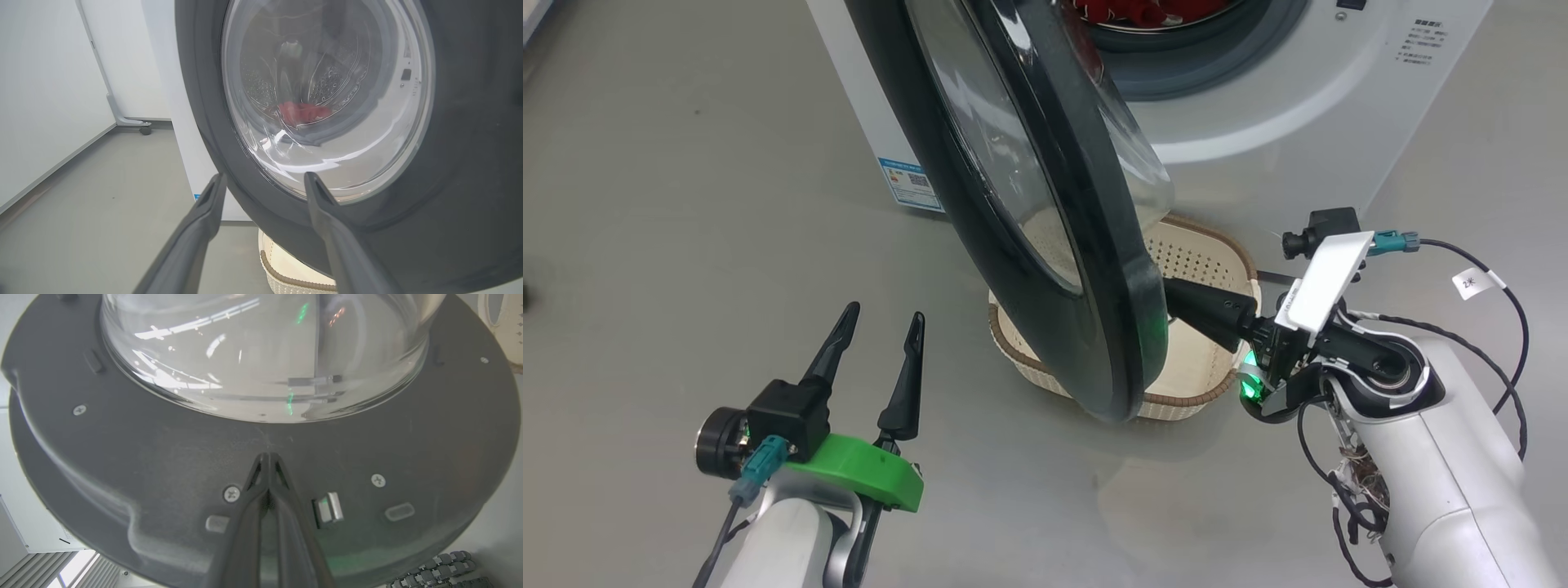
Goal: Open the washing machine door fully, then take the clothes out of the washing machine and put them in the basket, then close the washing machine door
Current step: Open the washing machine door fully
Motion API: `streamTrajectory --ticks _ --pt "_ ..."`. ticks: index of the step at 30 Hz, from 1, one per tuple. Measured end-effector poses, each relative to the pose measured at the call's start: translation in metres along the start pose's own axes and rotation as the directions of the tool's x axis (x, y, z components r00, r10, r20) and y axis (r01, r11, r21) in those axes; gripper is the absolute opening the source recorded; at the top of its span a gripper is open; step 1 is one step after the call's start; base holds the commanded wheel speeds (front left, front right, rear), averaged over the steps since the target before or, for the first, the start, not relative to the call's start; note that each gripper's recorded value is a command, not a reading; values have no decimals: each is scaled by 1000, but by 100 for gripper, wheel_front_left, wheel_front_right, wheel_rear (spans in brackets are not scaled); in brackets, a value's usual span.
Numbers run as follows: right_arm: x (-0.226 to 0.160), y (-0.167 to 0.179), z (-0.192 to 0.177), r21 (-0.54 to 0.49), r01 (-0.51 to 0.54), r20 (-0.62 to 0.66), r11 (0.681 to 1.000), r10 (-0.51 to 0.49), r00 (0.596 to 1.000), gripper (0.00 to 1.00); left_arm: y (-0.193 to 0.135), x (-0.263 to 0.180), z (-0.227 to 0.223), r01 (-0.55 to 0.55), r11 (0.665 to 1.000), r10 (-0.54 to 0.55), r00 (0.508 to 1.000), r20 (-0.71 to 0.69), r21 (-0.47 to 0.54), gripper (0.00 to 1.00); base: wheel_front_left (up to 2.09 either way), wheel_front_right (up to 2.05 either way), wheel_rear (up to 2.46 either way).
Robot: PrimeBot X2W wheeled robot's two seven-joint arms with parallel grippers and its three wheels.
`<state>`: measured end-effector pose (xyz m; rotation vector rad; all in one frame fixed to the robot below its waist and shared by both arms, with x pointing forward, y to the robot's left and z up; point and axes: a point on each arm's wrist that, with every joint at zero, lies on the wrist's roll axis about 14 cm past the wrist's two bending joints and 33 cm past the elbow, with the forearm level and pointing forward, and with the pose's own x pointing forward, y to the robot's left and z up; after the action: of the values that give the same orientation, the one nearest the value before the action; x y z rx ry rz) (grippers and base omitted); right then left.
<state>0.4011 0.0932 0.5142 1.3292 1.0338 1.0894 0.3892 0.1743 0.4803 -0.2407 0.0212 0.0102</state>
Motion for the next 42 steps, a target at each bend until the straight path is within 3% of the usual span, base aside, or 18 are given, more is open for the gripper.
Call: streamTrajectory --ticks 24,42 --pt "45 8 -72 114 -76 -209 991 99 973 0 25 -22 6 -87 996 87 996 13 -2 100 0 0 0" --pt "54 9 -81 144 -81 -190 986 108 976 0 30 -23 13 -109 994 109 993 34 -2 100 0 0 0"
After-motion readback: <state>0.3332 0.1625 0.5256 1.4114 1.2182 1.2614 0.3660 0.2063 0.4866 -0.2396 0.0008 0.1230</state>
